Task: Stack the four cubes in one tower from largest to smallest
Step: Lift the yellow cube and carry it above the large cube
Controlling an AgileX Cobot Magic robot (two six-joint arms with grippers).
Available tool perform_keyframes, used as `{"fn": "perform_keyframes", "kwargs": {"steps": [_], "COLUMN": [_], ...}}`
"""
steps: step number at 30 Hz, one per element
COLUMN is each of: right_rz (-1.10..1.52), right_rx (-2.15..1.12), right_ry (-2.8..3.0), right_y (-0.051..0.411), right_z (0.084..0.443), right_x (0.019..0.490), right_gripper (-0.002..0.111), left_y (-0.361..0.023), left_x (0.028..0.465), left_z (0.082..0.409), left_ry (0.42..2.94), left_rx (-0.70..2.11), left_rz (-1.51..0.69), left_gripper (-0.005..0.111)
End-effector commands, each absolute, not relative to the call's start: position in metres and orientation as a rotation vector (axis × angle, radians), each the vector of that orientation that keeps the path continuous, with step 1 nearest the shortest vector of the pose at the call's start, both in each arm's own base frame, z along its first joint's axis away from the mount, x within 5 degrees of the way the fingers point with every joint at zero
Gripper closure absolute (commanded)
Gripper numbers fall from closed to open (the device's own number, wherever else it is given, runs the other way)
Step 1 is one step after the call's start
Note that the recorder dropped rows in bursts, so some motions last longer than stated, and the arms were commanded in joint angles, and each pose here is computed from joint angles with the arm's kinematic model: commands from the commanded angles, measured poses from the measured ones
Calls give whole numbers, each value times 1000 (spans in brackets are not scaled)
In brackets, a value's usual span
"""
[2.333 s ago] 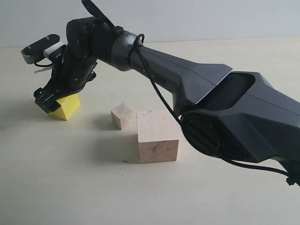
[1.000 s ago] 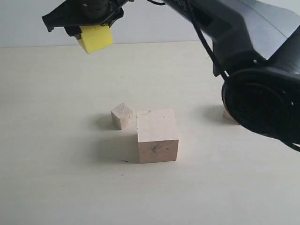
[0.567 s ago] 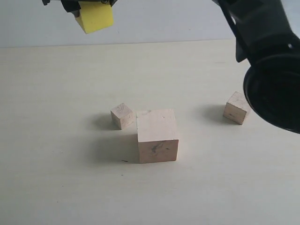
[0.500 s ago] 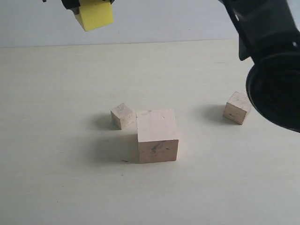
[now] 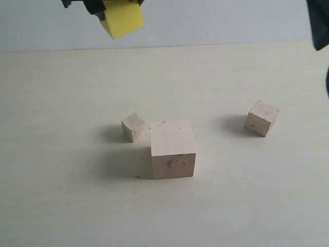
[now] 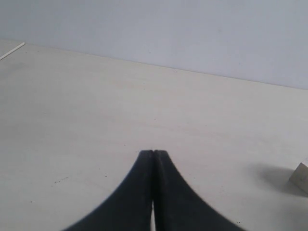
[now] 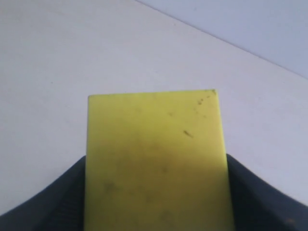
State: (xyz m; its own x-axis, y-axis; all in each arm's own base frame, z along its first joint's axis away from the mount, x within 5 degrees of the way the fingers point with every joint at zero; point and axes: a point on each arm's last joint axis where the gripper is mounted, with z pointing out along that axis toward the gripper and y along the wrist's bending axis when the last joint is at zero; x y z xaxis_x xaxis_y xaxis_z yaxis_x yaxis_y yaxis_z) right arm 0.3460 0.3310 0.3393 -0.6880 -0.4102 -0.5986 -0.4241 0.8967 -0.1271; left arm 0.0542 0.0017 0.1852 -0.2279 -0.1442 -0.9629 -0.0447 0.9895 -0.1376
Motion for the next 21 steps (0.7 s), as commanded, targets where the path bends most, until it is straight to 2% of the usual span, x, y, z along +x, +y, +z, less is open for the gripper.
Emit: {"fn": "perform_keyframes", "kwargs": {"steps": [1, 11, 21], "right_rz": [-29, -16, 84], "right_rx": [-549, -540, -394], "right_ry": [2417, 2398, 2441], "right_y": [310, 278, 248], "right_z": [351, 347, 315], "right_x": [331, 302, 270], "right_gripper": [108, 108, 108], "left_y": [2, 2, 2], "left_x": [54, 54, 54], "left_z": [185, 185, 185], "left_ry": [1790, 1790, 1790], "left_rx": [-137, -137, -137], "left_rz": [-96, -96, -96], "left_gripper": [107, 107, 107]}}
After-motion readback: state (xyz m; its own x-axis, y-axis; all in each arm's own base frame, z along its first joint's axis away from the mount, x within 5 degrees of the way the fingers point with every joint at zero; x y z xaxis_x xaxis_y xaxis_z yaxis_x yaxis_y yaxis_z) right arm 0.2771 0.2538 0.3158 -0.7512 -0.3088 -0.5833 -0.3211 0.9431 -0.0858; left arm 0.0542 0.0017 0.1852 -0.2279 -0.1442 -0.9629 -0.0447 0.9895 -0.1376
